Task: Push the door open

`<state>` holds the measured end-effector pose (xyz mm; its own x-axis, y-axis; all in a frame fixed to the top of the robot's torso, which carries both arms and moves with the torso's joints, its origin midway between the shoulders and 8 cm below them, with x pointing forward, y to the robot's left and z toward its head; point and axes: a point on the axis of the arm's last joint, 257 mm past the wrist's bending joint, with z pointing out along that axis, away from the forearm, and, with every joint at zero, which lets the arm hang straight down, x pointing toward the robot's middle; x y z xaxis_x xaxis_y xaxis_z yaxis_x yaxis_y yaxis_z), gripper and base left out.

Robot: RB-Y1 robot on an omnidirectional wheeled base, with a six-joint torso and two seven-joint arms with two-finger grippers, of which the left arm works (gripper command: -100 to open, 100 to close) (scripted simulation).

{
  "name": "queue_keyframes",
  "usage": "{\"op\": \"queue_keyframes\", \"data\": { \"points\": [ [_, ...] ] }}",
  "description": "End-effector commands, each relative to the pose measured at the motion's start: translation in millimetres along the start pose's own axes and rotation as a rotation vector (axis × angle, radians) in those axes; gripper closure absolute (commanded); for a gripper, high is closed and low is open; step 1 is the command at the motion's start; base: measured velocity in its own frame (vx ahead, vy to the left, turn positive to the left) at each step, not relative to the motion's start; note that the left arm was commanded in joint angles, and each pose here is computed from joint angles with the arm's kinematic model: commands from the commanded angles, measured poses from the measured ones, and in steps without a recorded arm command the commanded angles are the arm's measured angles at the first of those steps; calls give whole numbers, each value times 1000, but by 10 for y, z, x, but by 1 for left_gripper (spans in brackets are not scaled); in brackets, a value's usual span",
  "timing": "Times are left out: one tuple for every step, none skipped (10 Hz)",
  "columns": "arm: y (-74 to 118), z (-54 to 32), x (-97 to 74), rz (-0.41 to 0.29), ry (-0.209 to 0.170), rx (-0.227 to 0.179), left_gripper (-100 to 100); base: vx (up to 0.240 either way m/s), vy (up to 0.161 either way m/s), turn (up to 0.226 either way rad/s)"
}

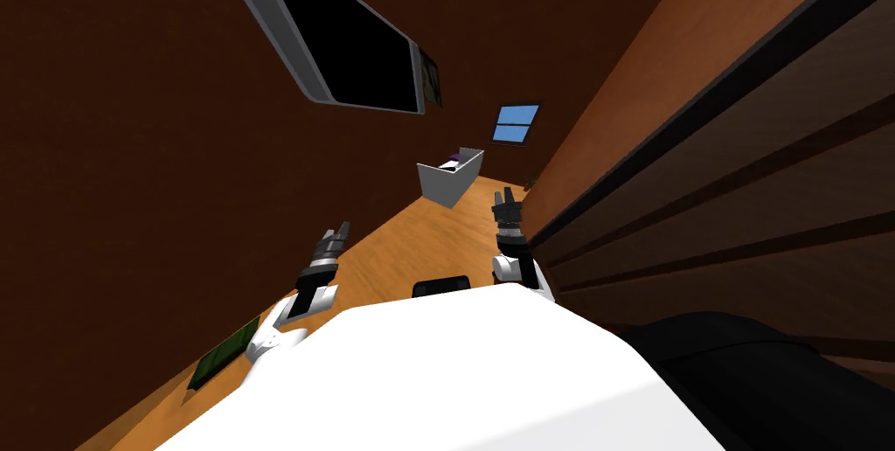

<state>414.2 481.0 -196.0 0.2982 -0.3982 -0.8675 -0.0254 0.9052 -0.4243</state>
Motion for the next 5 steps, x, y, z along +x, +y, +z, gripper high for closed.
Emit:
{"op": "queue_keyframes", "data": {
  "points": [
    [-65,-23,83,22,19,11,-100,27,-244,261],
    [-96,-37,120,31,28,16,-100,21,-231,198],
    [-131,-54,162,42,37,23,-100,-7,-198,220],
    [-166,-72,204,53,47,29,-100,-13,-186,286],
    [-201,-90,245,63,57,35,-100,-9,-190,280]
  ]
}}
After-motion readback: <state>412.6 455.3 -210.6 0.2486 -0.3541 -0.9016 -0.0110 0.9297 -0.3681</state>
